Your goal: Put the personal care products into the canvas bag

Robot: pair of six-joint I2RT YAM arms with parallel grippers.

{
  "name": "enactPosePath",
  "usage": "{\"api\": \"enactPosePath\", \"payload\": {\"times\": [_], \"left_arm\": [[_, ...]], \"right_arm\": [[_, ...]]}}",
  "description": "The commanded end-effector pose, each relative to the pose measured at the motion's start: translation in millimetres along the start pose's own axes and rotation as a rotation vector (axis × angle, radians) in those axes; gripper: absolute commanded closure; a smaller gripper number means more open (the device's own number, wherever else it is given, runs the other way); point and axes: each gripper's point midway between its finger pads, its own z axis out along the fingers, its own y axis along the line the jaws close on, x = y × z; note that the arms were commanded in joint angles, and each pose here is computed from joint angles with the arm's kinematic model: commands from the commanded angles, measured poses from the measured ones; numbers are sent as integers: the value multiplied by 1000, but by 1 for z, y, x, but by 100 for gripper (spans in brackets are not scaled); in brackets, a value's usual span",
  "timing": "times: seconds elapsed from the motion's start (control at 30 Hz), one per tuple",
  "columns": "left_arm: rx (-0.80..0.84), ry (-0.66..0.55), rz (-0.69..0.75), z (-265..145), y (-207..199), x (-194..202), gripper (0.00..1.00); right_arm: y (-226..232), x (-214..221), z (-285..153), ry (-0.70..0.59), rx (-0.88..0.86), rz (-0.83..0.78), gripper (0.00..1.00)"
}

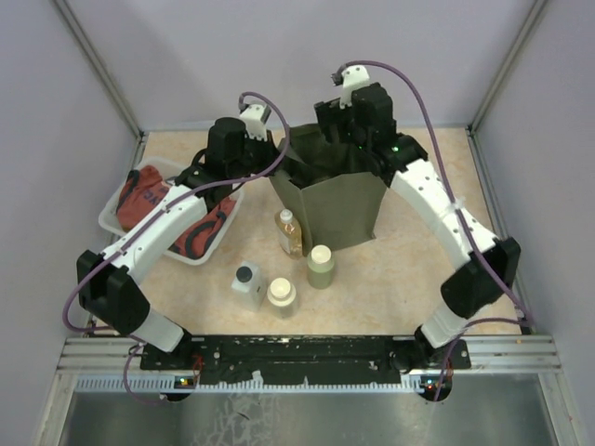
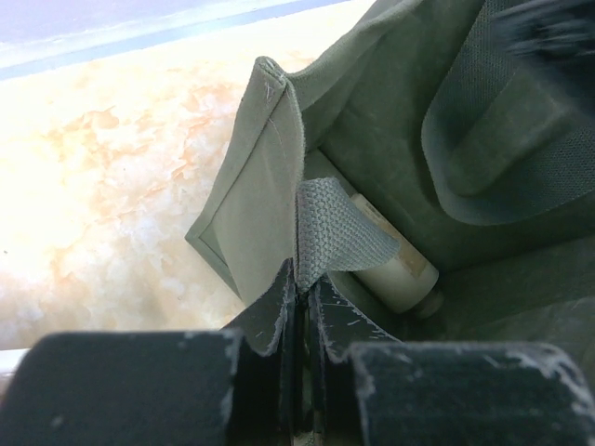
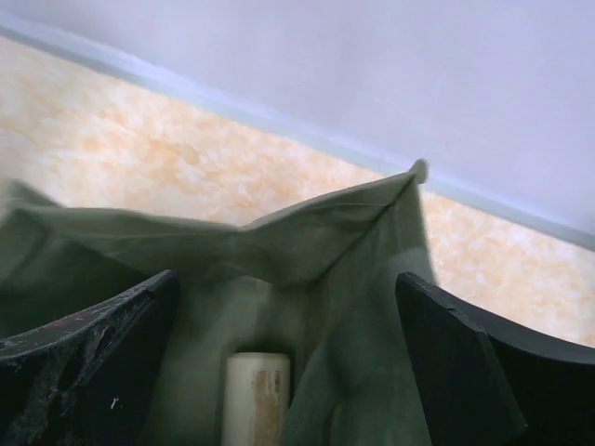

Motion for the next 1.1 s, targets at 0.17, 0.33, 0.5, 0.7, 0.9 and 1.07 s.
{"api": "enactPosePath", "payload": {"times": [0.17,0.33,0.5,0.7,0.9,1.07], "left_arm": [[-1,-32,9,1,0,-8,91],[6,-40,9,3,0,-10,91],[13,-46,12,4,-2,-14,91],[14,-46,11,4,-2,-13,91],[14,-43,8,3,-2,-10,91],[15,-42,7,2,-2,-8,91]], "right_arm": [[27,-54,-146,-214,-154,83,1],[48,9,-177,-104,-253,125,1],[78,81,-187,49,-336,126,1],[111,146,-187,198,-388,94,1],[135,177,-187,256,-435,119,1],[152,204,-180,306,-450,101,1]]}}
